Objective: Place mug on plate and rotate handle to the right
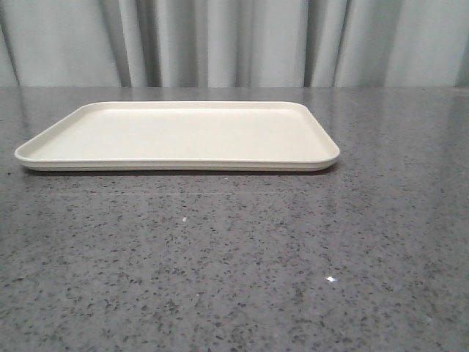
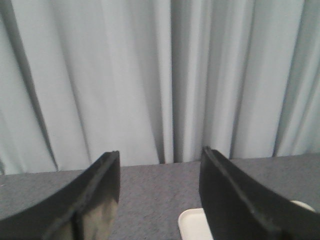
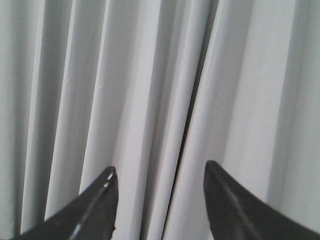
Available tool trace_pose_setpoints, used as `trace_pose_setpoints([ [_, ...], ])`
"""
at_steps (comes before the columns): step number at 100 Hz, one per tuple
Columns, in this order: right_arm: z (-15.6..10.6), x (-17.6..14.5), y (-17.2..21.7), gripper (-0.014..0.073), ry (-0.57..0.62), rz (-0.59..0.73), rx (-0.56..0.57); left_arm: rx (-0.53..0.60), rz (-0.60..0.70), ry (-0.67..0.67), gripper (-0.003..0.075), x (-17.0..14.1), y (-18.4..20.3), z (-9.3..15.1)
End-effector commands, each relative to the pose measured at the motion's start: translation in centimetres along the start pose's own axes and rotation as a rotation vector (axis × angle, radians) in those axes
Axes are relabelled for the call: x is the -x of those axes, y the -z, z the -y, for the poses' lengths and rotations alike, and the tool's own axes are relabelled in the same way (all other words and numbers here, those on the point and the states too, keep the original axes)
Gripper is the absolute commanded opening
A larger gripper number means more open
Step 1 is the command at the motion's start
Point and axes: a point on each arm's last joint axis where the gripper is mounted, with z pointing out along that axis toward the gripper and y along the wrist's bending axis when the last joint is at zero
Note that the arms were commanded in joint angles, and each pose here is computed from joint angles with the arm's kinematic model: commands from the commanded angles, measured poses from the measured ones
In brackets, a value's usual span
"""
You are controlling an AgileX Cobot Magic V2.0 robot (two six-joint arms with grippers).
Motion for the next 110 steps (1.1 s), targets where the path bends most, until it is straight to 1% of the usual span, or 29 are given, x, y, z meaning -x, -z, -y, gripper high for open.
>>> trace_pose_setpoints([
  [1,0.3,1.1,-0.9,0.0401,0.038,0.015,-0.019,0.06,0.028,-0.023,0.0347,2.1,0.1,-0.4],
  [14,0.3,1.0,-2.3,0.0401,0.054,-0.011,-0.007,0.162,-0.085,-0.075,0.0347,3.0,-0.2,-1.2],
  [29,0.4,1.1,-3.7,0.0401,0.055,-0.026,-0.003,0.255,-0.267,-0.106,0.0347,2.3,-1.8,-2.3],
  [45,0.5,1.7,-5.1,0.0401,0.066,-0.027,-0.001,0.274,-0.462,-0.096,0.0347,0.6,-3.9,-2.8],
  [66,0.7,2.5,-5.8,0.0401,0.09,-0.013,-0.007,0.292,-0.593,-0.102,0.0346,-0.5,-5.5,-3.2],
  [79,0.7,2.6,-5.8,0.0401,0.093,-0.011,-0.012,0.286,-0.642,-0.106,0.0346,-1.3,-6.7,-3.3],
  [110,0.7,2.6,-5.8,0.0401,0.093,-0.011,-0.012,0.28,-0.848,-0.104,0.0345,-6.4,-9.3,-3.9],
])
